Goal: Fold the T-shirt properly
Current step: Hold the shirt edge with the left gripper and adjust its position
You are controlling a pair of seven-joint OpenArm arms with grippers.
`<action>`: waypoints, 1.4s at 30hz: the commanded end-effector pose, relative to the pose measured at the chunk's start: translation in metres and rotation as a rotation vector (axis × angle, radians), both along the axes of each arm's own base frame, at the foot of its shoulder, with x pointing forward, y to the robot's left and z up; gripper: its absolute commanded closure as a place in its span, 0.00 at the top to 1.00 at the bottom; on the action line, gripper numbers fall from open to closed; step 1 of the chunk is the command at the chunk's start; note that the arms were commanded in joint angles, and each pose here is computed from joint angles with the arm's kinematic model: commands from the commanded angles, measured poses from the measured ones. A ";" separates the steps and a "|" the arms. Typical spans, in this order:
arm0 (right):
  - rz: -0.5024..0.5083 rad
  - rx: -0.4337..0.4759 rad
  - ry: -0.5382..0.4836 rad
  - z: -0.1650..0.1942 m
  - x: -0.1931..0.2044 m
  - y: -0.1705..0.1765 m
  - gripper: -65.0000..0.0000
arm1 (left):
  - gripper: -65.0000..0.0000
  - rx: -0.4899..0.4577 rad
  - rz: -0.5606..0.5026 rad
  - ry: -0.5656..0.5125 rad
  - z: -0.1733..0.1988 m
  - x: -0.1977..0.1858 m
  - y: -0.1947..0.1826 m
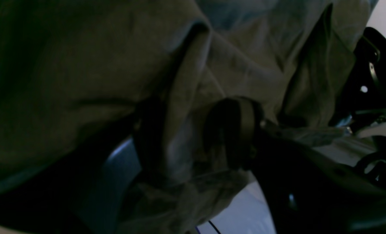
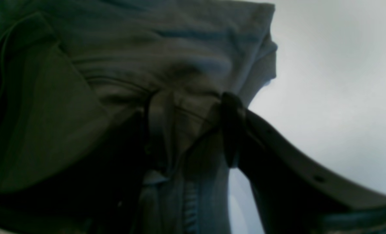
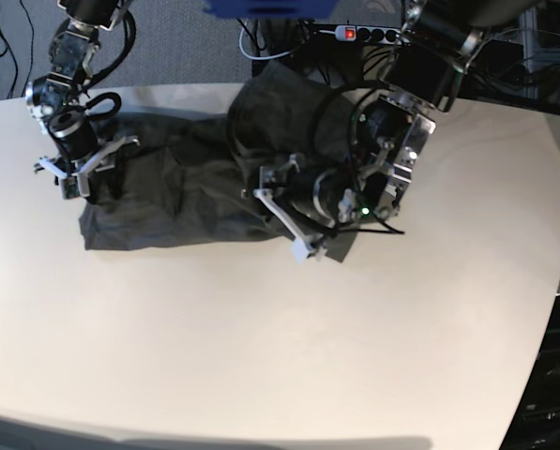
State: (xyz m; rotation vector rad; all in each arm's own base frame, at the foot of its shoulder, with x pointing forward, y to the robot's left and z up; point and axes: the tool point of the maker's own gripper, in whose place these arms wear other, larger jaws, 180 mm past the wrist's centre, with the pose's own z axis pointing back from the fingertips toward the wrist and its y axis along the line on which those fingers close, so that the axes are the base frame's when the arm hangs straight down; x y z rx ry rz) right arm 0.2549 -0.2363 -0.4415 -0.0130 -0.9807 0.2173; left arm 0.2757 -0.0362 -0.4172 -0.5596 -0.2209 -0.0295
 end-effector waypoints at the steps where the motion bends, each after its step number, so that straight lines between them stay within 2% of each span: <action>1: 0.020 -0.056 0.120 -0.019 -0.017 -0.005 0.37 | 0.47 -0.011 -0.004 -0.029 0.010 0.009 -0.003; 5: 0.020 -0.056 0.120 -0.019 -0.017 -0.005 0.37 | 0.44 -0.010 -0.002 -0.027 0.009 0.009 -0.003; 6: 0.020 -0.056 0.120 -0.019 -0.017 -0.005 0.37 | 0.39 -0.010 -0.002 -0.027 0.009 0.009 -0.003; 9: 0.020 -0.056 0.120 -0.019 -0.017 -0.005 0.37 | 0.13 -0.010 0.005 -0.029 0.009 0.010 -0.002; 10: 0.020 -0.056 0.122 -0.019 -0.017 -0.005 0.37 | 0.07 -0.010 0.005 -0.030 0.009 0.011 -0.002; 11: 0.020 -0.056 0.122 -0.019 -0.017 -0.005 0.37 | 0.06 -0.010 0.005 -0.030 0.009 0.011 -0.002; 21: 0.020 -0.056 0.123 -0.019 -0.018 -0.005 0.37 | 0.08 -0.021 0.008 -0.039 0.013 0.012 -0.002; 27: 0.020 -0.056 0.125 -0.020 -0.019 -0.005 0.37 | 0.08 -0.052 0.000 -0.107 0.035 0.019 -0.010; 38: 0.020 -0.056 0.125 -0.020 -0.019 -0.005 0.37 | 0.06 -0.085 0.071 -0.133 0.048 0.038 -0.002; 42: 0.020 -0.057 0.126 -0.020 -0.019 -0.005 0.37 | 0.06 -0.104 0.071 -0.131 0.051 0.039 -0.010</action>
